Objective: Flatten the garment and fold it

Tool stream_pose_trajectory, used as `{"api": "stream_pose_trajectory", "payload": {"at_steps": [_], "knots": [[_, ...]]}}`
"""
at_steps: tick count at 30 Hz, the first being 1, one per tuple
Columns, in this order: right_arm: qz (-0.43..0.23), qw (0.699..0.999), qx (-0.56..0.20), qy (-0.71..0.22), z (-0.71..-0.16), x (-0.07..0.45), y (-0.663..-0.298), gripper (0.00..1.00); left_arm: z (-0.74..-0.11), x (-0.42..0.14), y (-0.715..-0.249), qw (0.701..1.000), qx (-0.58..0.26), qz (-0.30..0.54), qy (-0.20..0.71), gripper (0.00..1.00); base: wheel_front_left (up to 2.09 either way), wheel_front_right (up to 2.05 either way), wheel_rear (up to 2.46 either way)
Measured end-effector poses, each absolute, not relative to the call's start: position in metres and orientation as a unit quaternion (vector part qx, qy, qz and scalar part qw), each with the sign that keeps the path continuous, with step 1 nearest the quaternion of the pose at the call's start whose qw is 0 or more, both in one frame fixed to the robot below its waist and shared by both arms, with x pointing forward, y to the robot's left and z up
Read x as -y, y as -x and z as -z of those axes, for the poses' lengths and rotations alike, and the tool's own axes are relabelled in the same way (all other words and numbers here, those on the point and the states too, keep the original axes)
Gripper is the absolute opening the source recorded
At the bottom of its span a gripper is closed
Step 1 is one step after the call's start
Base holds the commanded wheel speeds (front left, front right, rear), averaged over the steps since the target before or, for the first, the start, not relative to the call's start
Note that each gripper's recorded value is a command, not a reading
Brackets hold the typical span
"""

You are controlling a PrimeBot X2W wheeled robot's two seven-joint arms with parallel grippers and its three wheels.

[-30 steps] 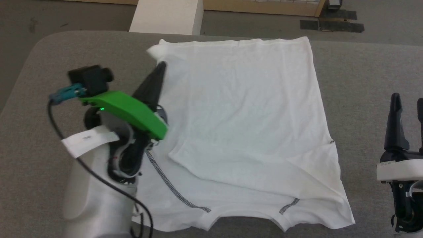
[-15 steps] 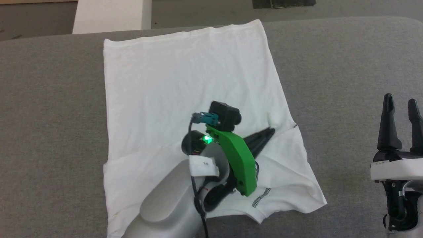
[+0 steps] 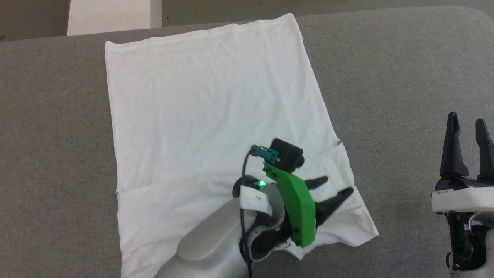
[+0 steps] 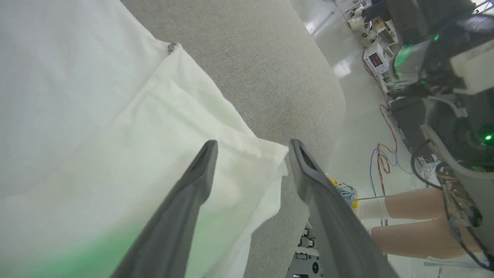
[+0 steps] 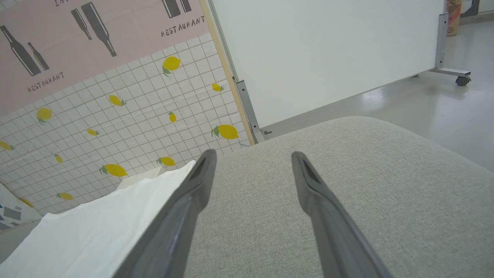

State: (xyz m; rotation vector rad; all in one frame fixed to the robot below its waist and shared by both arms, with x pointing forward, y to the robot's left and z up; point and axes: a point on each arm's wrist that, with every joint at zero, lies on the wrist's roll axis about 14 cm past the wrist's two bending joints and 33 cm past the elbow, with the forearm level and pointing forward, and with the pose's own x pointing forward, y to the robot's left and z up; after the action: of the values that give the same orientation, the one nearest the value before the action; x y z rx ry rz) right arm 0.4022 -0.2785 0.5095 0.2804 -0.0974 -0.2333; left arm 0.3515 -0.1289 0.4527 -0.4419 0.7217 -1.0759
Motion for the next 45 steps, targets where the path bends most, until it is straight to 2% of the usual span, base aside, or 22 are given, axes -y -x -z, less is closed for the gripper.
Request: {"api": "stream_pose_trajectory", "payload": {"at_steps": [3, 5, 8, 12, 14, 16, 21, 25, 29, 35, 38, 42, 45], "knots": [[0.108, 0.983, 0.050, -0.140, -0.512, 0.274, -0.406, 1.00, -0.488, 0.118, -0.385, 0.796, -0.281, 0.470, 0.258, 1.00, 0.00, 0.00, 0.00], [0.101, 0.984, 0.050, -0.140, -0.514, 0.269, -0.408, 1.00, -0.514, 0.099, -0.413, 0.822, -0.227, 0.439, 0.283, 1.00, 0.00, 0.00, 0.00], [0.088, 0.985, 0.050, -0.143, -0.519, 0.262, -0.412, 1.00, -0.546, 0.045, -0.460, 0.878, -0.124, 0.362, 0.290, 1.00, 0.00, 0.00, 0.00], [0.069, 0.986, 0.035, -0.149, -0.519, 0.250, -0.417, 1.00, -0.567, -0.056, -0.497, 0.950, 0.005, 0.231, 0.209, 1.00, 0.00, 0.00, 0.00], [0.056, 0.987, 0.027, -0.151, -0.519, 0.241, -0.420, 1.00, -0.567, -0.100, -0.499, 0.972, 0.046, 0.176, 0.150, 1.00, 0.00, 0.00, 0.00], [0.044, 0.987, 0.017, -0.152, -0.518, 0.234, -0.422, 1.00, -0.552, -0.127, -0.493, 0.983, 0.040, 0.145, 0.107, 1.00, 0.00, 0.00, 0.00], [0.019, 0.989, -0.020, -0.148, -0.507, 0.216, -0.433, 1.00, -0.522, -0.175, -0.479, 0.993, 0.016, 0.069, 0.091, 1.00, 0.00, 0.00, 0.00], [0.014, 0.986, -0.030, -0.162, -0.509, 0.214, -0.460, 1.00, -0.526, -0.200, -0.480, 0.994, 0.034, 0.026, 0.098, 1.00, 0.00, 0.00, 0.00], [-0.004, 0.987, -0.039, -0.158, -0.524, 0.203, -0.510, 1.00, -0.525, -0.208, -0.482, 0.993, 0.046, 0.012, 0.104, 1.00, 0.00, 0.00, 0.00], [-0.009, 0.989, -0.101, -0.105, -0.535, 0.195, -0.588, 1.00, -0.520, -0.215, -0.493, 0.991, 0.062, -0.002, 0.116, 1.00, 0.00, 0.00, 0.00], [-0.008, 0.985, -0.153, -0.082, -0.531, 0.189, -0.623, 1.00, -0.507, -0.212, -0.500, 0.990, 0.056, 0.001, 0.126, 1.00, 0.00, 0.00, 0.00], [-0.005, 0.970, -0.241, -0.028, -0.507, 0.181, -0.654, 1.00, -0.486, -0.211, -0.511, 0.991, 0.041, 0.002, 0.129, 1.00, 0.00, 0.00, 0.00], [0.005, 0.944, -0.330, 0.014, -0.471, 0.181, -0.664, 1.00, -0.467, -0.212, -0.519, 0.991, 0.028, -0.001, 0.132, 1.00, 0.00, 0.00, 0.00]]}}
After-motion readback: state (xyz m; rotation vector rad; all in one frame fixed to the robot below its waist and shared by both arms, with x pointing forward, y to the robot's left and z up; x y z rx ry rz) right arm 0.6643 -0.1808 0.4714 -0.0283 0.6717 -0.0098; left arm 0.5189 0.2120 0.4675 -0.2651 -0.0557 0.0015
